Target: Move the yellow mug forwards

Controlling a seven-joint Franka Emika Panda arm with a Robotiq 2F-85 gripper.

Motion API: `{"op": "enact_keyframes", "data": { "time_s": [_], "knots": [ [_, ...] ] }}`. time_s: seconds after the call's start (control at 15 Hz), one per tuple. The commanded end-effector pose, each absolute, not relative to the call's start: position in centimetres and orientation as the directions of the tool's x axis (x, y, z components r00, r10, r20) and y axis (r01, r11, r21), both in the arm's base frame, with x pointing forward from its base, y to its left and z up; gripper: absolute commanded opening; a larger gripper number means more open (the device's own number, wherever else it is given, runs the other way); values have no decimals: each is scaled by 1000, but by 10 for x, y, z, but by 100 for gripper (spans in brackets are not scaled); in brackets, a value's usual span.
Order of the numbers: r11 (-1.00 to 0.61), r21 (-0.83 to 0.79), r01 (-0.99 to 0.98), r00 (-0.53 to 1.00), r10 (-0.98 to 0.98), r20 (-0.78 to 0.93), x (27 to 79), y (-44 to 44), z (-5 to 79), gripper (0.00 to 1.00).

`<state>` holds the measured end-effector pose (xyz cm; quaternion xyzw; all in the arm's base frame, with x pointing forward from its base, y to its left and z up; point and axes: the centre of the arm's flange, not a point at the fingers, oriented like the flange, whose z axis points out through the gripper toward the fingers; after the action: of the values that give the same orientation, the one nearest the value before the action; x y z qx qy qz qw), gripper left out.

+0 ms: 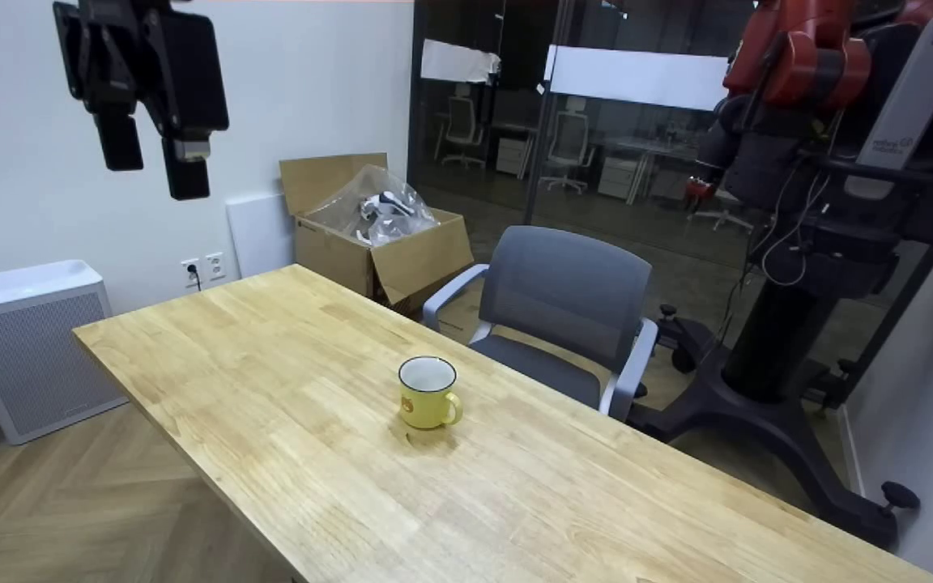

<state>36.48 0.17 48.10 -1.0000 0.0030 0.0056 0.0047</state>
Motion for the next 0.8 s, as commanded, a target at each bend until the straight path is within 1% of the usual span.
{"op": "enact_keyframes", "data": {
  "time_s": [0.0,0.07,0.27,0.4,0.53,0.73],
  "knots": [
    [-1000,-9,-6,1000,-6,-11,365,2,481,100],
    [-999,29,-31,999,-30,27,368,2,480,100],
    [-989,145,21,993,37,108,392,-12,473,100],
    [-975,221,36,978,80,191,413,-28,462,100],
    [-970,242,25,971,81,226,438,-45,441,100],
    [-974,224,38,967,92,237,466,-57,404,100]
  ]
}}
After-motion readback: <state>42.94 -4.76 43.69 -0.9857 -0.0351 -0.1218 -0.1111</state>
